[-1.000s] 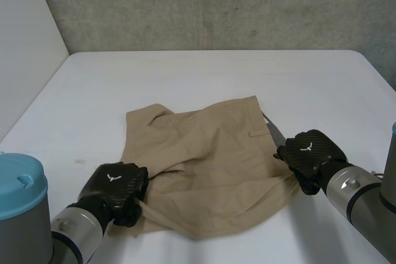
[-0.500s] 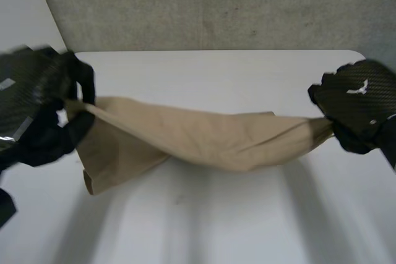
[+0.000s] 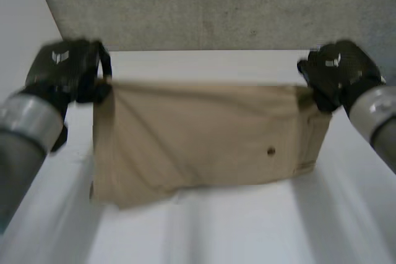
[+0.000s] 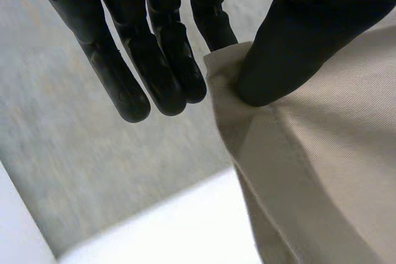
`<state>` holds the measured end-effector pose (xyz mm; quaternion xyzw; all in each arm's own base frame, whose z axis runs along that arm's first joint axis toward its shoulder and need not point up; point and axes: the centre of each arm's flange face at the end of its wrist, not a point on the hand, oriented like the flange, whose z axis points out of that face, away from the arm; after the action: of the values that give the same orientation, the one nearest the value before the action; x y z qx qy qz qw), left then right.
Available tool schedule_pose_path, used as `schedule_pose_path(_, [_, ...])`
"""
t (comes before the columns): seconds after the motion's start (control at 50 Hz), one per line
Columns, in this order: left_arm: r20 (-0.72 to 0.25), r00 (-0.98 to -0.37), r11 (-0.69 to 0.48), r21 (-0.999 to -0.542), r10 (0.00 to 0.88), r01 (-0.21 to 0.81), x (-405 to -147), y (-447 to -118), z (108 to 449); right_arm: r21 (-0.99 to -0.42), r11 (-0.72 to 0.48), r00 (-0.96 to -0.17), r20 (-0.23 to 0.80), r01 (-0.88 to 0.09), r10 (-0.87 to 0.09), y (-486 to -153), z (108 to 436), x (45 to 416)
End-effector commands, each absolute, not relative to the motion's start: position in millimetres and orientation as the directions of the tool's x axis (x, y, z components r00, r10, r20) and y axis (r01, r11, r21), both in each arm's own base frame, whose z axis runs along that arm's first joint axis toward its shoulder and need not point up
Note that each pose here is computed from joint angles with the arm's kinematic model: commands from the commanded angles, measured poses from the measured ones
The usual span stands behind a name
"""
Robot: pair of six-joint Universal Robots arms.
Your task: Fold the shorts.
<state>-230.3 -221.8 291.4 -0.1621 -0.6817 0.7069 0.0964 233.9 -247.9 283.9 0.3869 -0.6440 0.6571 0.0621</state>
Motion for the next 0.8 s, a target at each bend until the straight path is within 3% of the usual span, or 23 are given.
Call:
schedule_pose_path(0.02, [-0.078, -0.945, -0.423, -0.903, 0.318, -0.068, -254, -282, 404, -0.836, -0.403, -0.865, 0.47, -0.371, -0.178, -297, 374, 253])
schedule_pose_path(0.04, [-0.075, -0.947, -0.458, -0.885, 0.311, -0.08, -253, -284, 416, -0.83, -0.444, -0.882, 0.443, -0.338, -0.157, -298, 390, 253])
schedule_pose_path(0.06, [-0.059, -0.956, -0.534, -0.839, 0.288, -0.109, -248, -285, 443, -0.812, -0.507, -0.905, 0.405, -0.29, -0.13, -299, 411, 253])
schedule_pose_path(0.08, [-0.047, -0.959, -0.571, -0.812, 0.279, -0.126, -246, -283, 455, -0.812, -0.508, -0.905, 0.404, -0.289, -0.13, -299, 411, 253])
schedule_pose_path(0.1, [-0.037, -0.962, -0.602, -0.787, 0.269, -0.138, -245, -282, 465, -0.775, -0.588, -0.927, 0.359, -0.231, -0.108, -298, 436, 254])
schedule_pose_path(0.14, [-0.013, -0.97, -0.664, -0.731, 0.242, -0.156, -241, -280, 482, -0.758, -0.618, -0.936, 0.339, -0.21, -0.097, -296, 448, 253])
schedule_pose_path(0.2, [-0.005, -0.968, -0.69, -0.702, 0.249, -0.174, -242, -272, 489, -0.756, -0.621, -0.934, 0.343, -0.208, -0.105, -290, 451, 253])
schedule_pose_path(0.3, [-0.02, -0.966, -0.614, -0.775, 0.257, -0.147, -240, -264, 456, -0.803, -0.548, -0.918, 0.368, -0.235, -0.146, -286, 429, 253])
schedule_pose_path(0.44, [-0.052, -0.961, -0.384, -0.922, 0.273, -0.059, -232, -242, 360, -0.879, -0.363, -0.885, 0.406, -0.309, -0.229, -287, 357, 251])
schedule_pose_path(0.48, [-0.056, -0.959, -0.359, -0.932, 0.277, -0.049, -231, -238, 350, -0.891, -0.319, -0.878, 0.408, -0.323, -0.249, -286, 338, 250])
schedule_pose_path(0.52, [-0.068, -0.954, -0.253, -0.967, 0.293, -0.009, -227, -221, 310, -0.895, -0.299, -0.874, 0.41, -0.331, -0.26, -285, 330, 250])
schedule_pose_path(0.56, [-0.07, -0.952, -0.226, -0.974, 0.299, 0.0, -227, -217, 300, -0.904, -0.225, -0.844, 0.422, -0.363, -0.331, -277, 295, 252])
schedule_pose_path(0.58, [-0.077, -0.946, -0.15, -0.988, 0.315, 0.031, -224, -204, 274, -0.904, -0.225, -0.844, 0.422, -0.364, -0.332, -277, 295, 252])
schedule_pose_path(0.64, [-0.084, -0.936, -0.064, -0.996, 0.341, 0.066, -223, -186, 246, -0.905, -0.122, -0.798, 0.419, -0.408, -0.433, -270, 247, 255])
schedule_pose_path(0.66, [-0.084, -0.936, -0.063, -0.996, 0.341, 0.066, -223, -186, 246, -0.905, -0.122, -0.798, 0.419, -0.408, -0.433, -270, 247, 255])
schedule_pose_path(0.68, [-0.087, -0.933, -0.047, -0.996, 0.348, 0.076, -223, -182, 241, -0.897, -0.056, -0.783, 0.412, -0.438, -0.466, -265, 225, 253])
schedule_pose_path(0.8, [-0.099, -0.912, 0.061, -0.989, 0.399, 0.134, -215, -144, 232, -0.875, -0.028, -0.757, 0.435, -0.484, -0.487, -253, 216, 248])
